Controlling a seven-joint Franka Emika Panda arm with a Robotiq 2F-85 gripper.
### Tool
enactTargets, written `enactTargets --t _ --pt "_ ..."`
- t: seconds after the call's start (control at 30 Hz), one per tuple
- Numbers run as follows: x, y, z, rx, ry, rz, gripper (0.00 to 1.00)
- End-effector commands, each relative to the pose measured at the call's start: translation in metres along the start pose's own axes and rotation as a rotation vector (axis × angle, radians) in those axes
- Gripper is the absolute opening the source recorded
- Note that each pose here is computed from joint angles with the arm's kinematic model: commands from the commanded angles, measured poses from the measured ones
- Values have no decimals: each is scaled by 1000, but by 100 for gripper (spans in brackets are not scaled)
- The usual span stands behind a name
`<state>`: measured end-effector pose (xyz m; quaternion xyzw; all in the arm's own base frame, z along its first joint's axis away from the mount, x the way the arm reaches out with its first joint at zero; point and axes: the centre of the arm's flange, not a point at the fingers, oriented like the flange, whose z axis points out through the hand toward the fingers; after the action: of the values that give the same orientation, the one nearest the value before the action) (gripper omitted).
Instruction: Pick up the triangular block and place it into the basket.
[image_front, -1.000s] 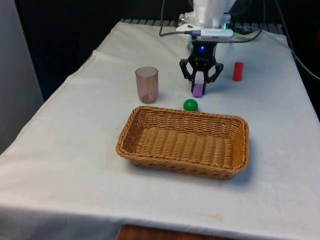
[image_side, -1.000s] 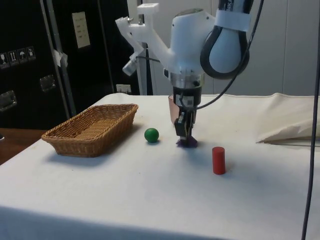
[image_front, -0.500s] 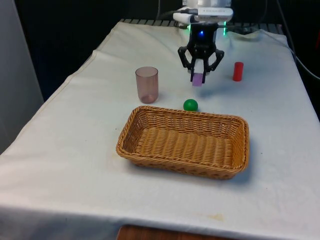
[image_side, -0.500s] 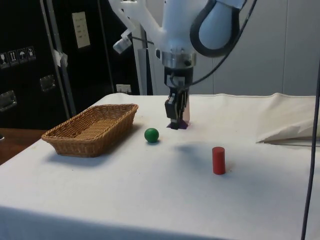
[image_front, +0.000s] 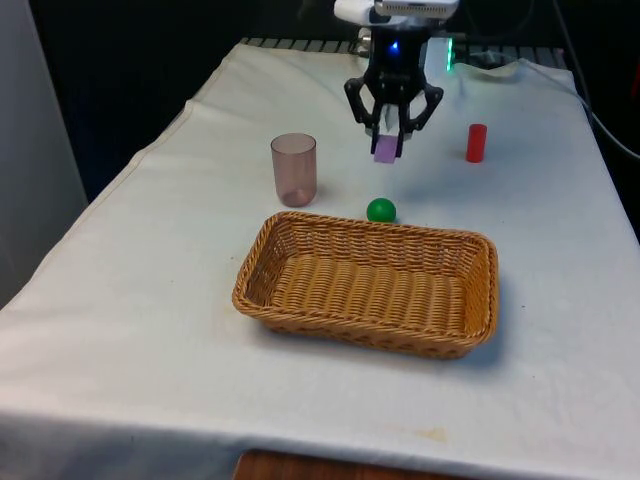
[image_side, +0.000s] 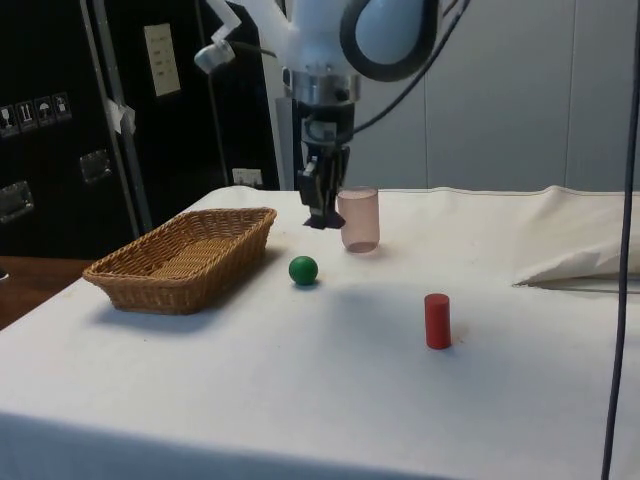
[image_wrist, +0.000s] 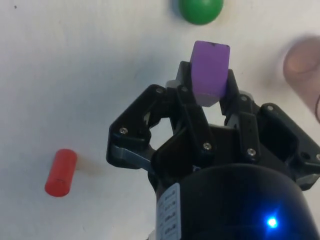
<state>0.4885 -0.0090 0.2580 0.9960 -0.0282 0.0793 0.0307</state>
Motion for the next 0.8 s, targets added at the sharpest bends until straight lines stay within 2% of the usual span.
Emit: enactTargets --t 0.0,0.23,0.27,0.53,0.57,0.77 --pt "4 2 -3 -1 -3 0 34" --pt "26 6 -18 -7 4 13 34" --pt "23 6 -16 -8 7 11 34" --pt "50 10 -34 -14 14 21 34" --pt "48 10 -35 -15 19 20 34" --pt "70 13 -46 -20 24 27 34"
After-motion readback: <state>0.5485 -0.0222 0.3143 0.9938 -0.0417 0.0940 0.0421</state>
